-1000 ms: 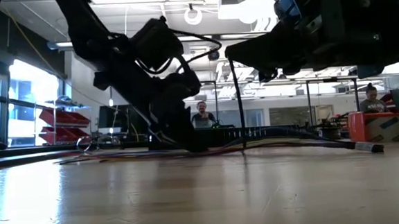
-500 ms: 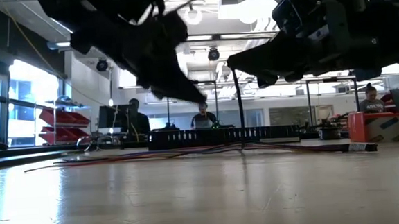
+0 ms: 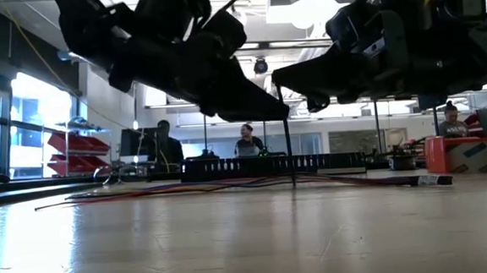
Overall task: Ziptie cables
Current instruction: Wrap the cable wires with a black zip tie
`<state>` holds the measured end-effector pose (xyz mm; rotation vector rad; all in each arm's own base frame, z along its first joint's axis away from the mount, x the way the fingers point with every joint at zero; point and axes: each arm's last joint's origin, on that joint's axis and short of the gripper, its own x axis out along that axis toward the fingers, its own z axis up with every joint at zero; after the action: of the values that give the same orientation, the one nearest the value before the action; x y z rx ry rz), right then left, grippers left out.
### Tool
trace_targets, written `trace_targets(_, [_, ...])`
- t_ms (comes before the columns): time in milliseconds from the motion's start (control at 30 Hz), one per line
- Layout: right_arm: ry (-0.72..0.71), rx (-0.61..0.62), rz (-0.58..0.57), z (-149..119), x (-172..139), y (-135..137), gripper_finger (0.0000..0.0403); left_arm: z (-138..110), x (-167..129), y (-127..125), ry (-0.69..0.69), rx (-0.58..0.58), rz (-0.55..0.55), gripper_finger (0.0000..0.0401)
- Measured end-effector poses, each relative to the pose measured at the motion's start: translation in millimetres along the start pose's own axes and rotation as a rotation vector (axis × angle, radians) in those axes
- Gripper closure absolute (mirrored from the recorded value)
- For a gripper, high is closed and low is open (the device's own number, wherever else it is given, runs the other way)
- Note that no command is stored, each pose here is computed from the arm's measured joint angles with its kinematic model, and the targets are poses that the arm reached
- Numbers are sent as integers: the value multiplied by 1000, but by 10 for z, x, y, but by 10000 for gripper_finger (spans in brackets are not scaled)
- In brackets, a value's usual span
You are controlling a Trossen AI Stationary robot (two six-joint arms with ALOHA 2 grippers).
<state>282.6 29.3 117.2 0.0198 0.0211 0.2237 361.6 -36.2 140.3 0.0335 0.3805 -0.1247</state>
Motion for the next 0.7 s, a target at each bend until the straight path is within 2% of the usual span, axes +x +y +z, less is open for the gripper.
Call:
trace_targets(133, [1, 0, -17, -1, -1, -3, 403, -41, 33, 5, -1, -8, 11, 263])
trace_targets(267, [4, 7, -25, -5, -2, -6, 403, -29, 32, 15, -11, -13, 47, 281])
trace_targets(600, [27, 33, -25, -28, -1, -1, 403, -32, 32, 18, -8, -16, 58, 385])
trace_targets(700, [56, 44, -28, -56, -3, -3, 403, -41, 32, 18, 1, -15, 58, 397])
